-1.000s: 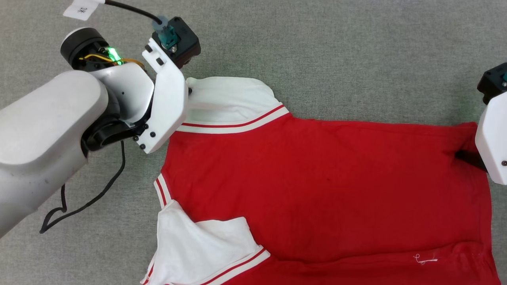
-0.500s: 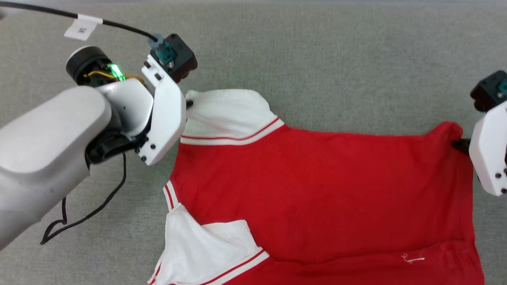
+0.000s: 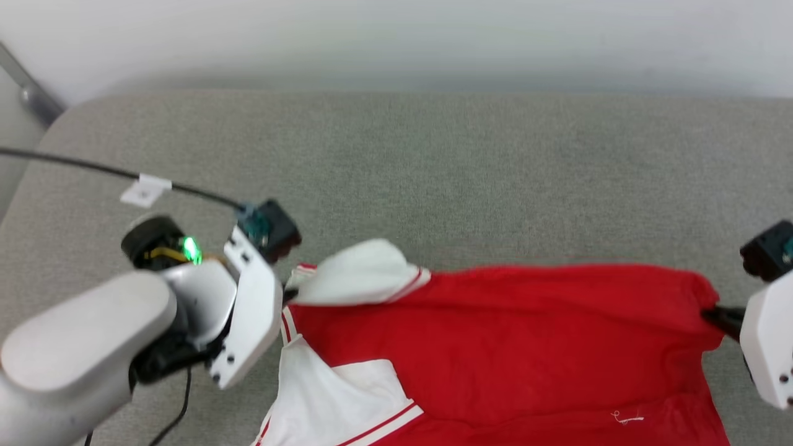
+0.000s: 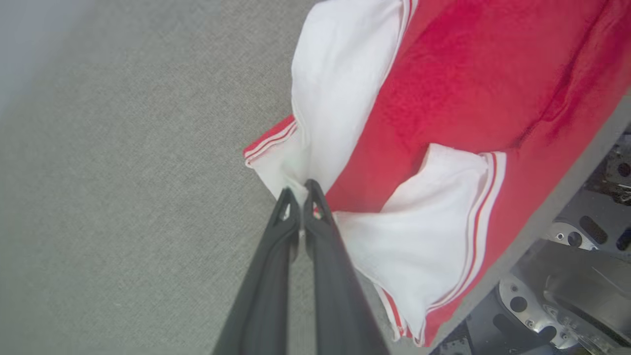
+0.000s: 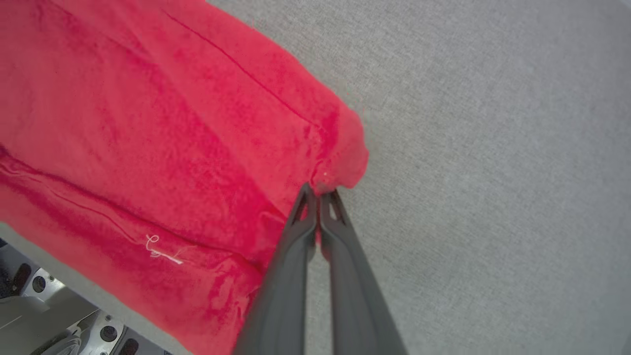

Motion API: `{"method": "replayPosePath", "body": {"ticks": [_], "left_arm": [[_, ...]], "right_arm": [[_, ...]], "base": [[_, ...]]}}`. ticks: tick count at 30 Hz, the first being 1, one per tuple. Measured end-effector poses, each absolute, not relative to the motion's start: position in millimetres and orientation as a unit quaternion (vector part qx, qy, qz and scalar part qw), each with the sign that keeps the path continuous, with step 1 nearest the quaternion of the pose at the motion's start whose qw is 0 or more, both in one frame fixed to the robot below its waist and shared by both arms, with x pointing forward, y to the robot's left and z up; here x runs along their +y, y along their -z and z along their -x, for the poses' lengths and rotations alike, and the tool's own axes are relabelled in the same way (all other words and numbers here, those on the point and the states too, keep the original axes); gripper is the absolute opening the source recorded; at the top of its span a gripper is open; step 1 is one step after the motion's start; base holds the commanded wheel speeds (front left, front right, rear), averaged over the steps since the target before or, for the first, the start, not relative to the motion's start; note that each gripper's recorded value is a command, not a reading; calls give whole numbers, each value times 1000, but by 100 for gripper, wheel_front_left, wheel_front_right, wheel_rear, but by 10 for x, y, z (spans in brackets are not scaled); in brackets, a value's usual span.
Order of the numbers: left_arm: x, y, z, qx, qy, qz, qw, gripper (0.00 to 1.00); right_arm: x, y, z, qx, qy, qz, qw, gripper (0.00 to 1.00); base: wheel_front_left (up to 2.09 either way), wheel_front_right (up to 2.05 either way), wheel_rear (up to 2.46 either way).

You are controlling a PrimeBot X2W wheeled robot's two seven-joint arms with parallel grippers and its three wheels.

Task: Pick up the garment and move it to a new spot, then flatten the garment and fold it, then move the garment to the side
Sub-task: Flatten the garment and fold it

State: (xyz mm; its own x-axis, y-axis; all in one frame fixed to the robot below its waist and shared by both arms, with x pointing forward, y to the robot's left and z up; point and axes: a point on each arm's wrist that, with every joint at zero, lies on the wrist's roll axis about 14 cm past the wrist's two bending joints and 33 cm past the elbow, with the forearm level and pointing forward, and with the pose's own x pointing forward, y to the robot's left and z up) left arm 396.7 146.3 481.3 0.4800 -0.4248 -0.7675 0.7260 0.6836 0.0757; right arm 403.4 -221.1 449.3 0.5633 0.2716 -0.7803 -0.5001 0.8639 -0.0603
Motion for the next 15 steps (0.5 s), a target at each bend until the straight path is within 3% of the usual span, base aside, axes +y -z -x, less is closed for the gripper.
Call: {"method": "replayPosePath", "body": {"ticks": [1,6,15], "left_arm": [[1552,-4690,-3691,401,337,-194,830,0],[1588,-4451,-3242,441,340,-173,812,0],[1558,-4000,-2848,504,341,-125,784,0]], "right_arm": [[-2223,-4449,-3861,412,-222,131,874,0],[-2278,-4297,-3564,434,-218,120,866,0],[-2309,-3844,-3186,505,-209,86,833,0]], "base": [[0,0,0],[0,0,0],[0,0,0]]}}
